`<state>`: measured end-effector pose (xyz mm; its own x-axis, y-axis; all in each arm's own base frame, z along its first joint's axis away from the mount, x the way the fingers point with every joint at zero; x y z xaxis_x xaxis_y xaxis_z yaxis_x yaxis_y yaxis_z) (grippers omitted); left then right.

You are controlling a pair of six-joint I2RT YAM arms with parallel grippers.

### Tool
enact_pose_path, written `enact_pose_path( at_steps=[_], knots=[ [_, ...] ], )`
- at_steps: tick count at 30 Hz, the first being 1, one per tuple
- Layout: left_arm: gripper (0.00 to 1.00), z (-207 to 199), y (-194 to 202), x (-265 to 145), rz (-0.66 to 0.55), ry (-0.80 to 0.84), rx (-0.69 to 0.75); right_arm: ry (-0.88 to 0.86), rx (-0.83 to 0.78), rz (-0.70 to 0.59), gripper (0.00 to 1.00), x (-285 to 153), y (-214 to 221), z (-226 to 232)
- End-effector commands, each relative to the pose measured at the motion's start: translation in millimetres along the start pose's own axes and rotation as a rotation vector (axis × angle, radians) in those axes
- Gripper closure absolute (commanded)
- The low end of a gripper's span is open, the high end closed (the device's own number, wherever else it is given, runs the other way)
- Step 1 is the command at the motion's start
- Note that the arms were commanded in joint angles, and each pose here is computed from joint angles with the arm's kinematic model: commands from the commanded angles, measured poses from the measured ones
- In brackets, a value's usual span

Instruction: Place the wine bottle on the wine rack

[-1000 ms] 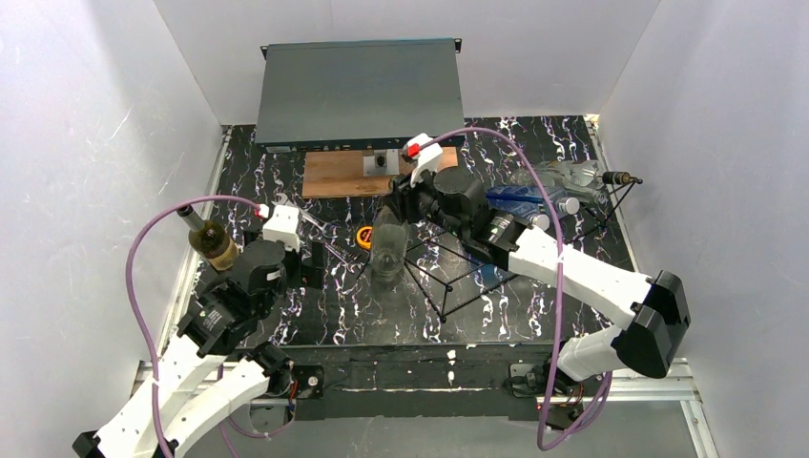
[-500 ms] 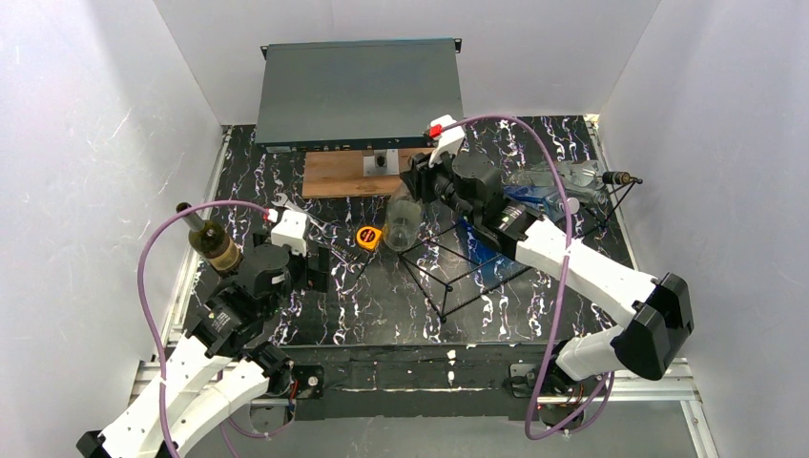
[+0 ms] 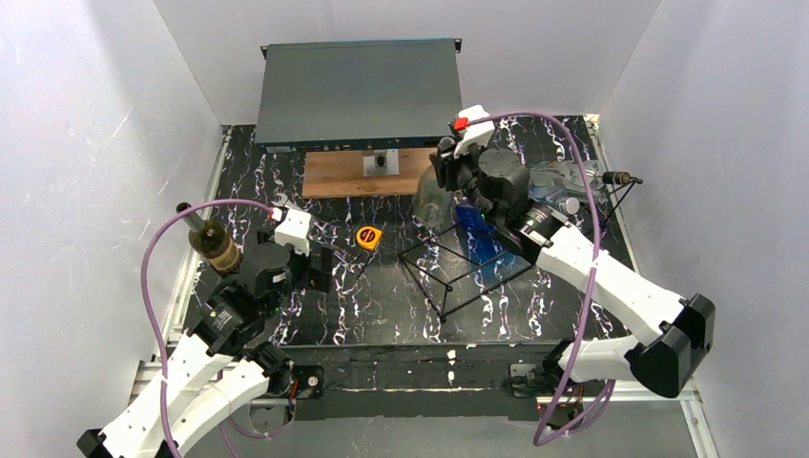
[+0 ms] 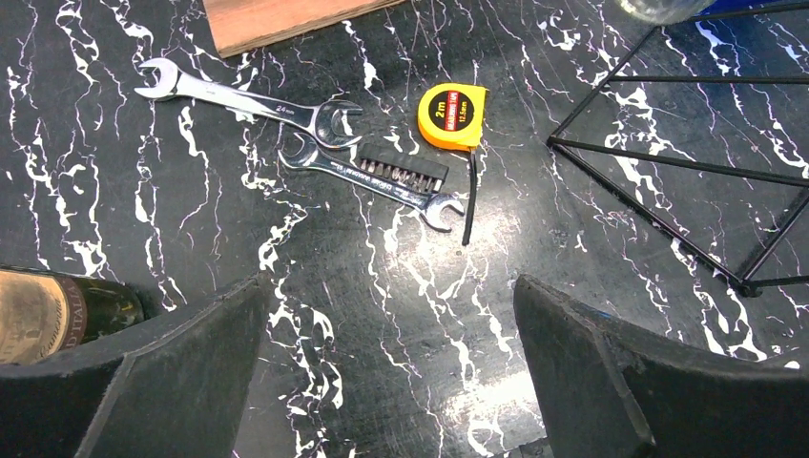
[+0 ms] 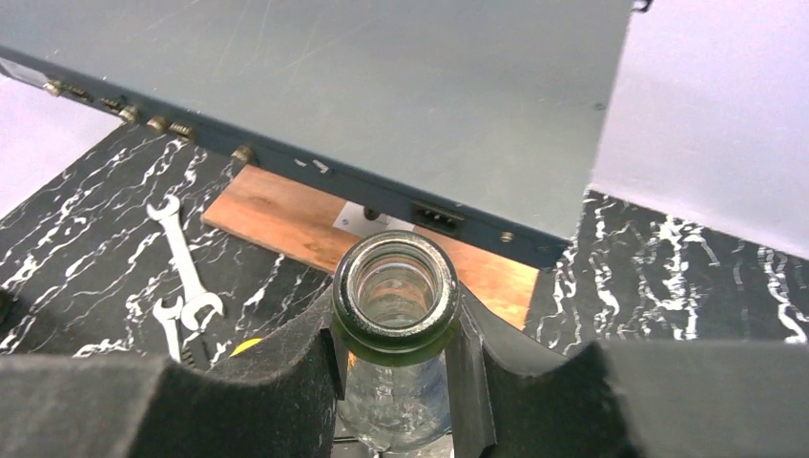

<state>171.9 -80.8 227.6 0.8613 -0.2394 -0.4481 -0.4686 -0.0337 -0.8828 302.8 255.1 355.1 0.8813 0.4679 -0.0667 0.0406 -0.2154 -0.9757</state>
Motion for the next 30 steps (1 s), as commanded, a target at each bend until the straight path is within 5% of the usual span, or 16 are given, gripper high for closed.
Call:
enact_pose_path(
  at_steps=[1,21,30],
  knots=[
    [0.03,-1.2,3.4,2.9,0.004,0.011,0.014,0.162,0.052,-0.299,0.99,-29.9,-81.9,-43.5],
    [0.03,-4.1,4.6,5.4,0.014,0.025,0.018,0.166,-0.004,-0.165,0.99,-31.9,-23.8,-40.3],
    [0.03,-4.2,4.7,6.1,0.017,0.024,0.022,0.059,-0.044,-0.217,0.99,-39.2,-0.7,-23.7]
  ],
)
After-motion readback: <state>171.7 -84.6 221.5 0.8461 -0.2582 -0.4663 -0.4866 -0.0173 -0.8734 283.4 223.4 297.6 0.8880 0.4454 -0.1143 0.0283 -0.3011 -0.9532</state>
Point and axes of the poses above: each gripper's point midway between its finger pads, its own x axis out along the fingers, its own z axis along the line the jaws close on, y = z × x, the point moved 4 cm from there along -x, back along the fingers, and after that the axes turned 12 degrees about -x, right-handed, at the moved point
